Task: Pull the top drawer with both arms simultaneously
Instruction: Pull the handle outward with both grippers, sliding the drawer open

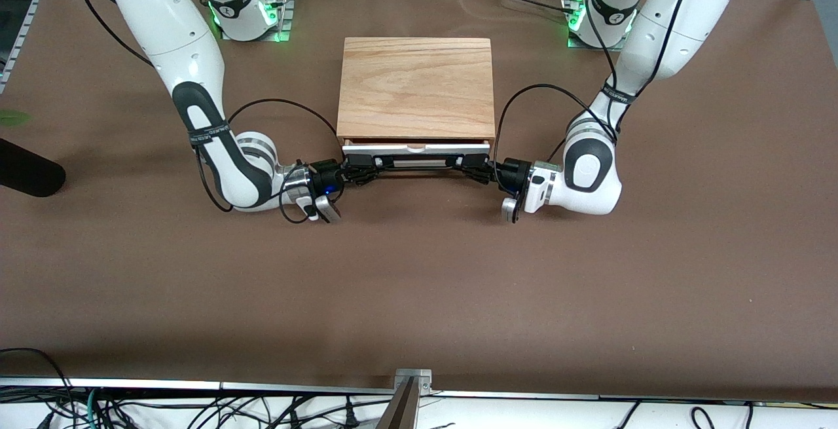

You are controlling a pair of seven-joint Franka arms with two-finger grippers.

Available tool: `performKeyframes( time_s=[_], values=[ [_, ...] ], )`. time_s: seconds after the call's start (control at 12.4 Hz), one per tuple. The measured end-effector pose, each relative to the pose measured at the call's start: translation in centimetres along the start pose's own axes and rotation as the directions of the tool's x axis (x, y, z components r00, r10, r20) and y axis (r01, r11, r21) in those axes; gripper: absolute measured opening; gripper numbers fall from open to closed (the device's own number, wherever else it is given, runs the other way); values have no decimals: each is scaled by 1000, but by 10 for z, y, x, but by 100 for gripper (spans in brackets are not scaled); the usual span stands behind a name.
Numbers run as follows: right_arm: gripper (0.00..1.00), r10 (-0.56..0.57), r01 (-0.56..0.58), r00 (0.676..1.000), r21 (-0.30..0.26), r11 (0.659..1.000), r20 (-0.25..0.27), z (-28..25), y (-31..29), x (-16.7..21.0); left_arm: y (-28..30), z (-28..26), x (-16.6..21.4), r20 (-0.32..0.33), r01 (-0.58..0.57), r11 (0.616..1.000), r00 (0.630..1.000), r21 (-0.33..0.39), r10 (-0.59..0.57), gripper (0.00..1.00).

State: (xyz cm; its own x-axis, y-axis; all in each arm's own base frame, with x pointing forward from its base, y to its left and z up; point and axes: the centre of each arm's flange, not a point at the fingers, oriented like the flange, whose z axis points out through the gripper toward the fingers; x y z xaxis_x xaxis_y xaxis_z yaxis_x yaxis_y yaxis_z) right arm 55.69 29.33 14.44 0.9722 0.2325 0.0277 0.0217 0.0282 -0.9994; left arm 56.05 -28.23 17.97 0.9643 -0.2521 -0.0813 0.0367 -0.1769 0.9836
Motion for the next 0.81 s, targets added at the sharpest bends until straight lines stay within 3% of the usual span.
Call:
performKeyframes(
  time_s=[0.81],
  values=[
    [17,-8,8,1000,-2,1000,-29,-19,0,69,15,-19,60,-67,23,999,998,44,-20,18]
  ],
)
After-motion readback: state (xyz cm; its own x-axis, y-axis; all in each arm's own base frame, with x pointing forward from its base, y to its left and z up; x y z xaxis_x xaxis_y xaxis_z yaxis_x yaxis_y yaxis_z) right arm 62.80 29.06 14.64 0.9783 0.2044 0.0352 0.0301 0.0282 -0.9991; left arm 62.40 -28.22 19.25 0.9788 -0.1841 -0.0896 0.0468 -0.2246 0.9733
